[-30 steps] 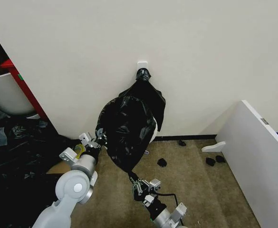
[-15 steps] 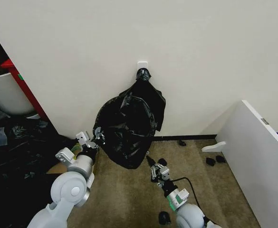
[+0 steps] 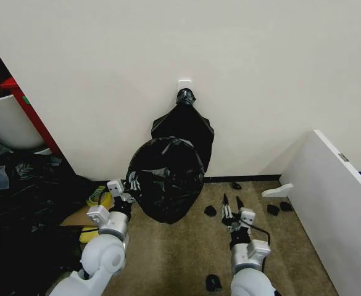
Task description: Place the garbage bag over the trash bin.
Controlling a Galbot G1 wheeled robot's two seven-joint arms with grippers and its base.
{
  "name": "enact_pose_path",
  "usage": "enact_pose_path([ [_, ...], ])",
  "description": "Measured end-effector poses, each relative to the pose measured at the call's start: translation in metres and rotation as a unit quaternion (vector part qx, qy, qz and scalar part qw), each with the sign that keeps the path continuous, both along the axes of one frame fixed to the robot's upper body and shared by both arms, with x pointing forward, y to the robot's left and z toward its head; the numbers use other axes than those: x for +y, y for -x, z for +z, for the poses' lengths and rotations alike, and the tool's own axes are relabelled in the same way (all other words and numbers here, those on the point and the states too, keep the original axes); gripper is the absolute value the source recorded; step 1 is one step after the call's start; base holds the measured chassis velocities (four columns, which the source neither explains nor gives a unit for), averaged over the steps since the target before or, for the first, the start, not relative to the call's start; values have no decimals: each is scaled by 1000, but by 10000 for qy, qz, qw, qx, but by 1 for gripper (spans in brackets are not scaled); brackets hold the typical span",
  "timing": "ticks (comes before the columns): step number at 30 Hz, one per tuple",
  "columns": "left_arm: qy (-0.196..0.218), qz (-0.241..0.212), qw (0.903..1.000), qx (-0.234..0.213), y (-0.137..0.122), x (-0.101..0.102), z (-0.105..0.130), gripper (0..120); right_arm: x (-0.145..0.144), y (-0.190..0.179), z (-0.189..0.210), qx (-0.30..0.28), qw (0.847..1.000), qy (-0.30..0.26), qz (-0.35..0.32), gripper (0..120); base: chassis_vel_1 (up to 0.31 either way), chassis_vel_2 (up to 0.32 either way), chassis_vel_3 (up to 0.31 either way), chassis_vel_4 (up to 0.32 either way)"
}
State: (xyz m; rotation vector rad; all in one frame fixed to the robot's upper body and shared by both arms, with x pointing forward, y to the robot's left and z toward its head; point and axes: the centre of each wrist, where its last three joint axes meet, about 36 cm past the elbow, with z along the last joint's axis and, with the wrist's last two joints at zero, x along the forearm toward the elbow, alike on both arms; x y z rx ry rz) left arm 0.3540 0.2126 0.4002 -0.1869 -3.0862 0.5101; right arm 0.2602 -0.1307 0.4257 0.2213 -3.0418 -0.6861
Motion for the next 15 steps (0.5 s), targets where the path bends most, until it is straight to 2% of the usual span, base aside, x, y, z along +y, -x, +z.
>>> enact_pose_path([
  [2, -122, -46, 9999, -70, 0, -2, -6, 1, 5, 10, 14, -209, 9981, -127, 562, 71, 0, 0, 0, 0],
  [5, -191, -89, 9997, -111, 0, -5, -11, 1, 8, 10, 14, -310, 9950, -12, 945, 67, 0, 0, 0, 0],
  [8, -297, -181, 9991, -248, 0, -11, -19, 1, 14, -7, 5, -133, 9913, 482, 1214, 50, 0, 0, 0, 0],
  [11, -318, -209, 9989, -290, 0, -12, -21, 1, 16, -12, 5, -16, 9906, 584, 1236, 47, 0, 0, 0, 0],
  [13, -349, -285, 9983, -372, 1, -17, -25, 1, 21, -24, 8, 256, 9890, 740, 1253, 36, 0, 0, 0, 0],
  [14, -349, -285, 9983, -372, 1, -17, -25, 1, 21, -24, 8, 256, 9890, 740, 1253, 36, 0, 0, 0, 0],
  [15, -364, -337, 9980, -387, 2, -20, -28, 1, 24, -34, 9, 408, 9873, 890, 1249, 29, 0, 0, 0, 0],
])
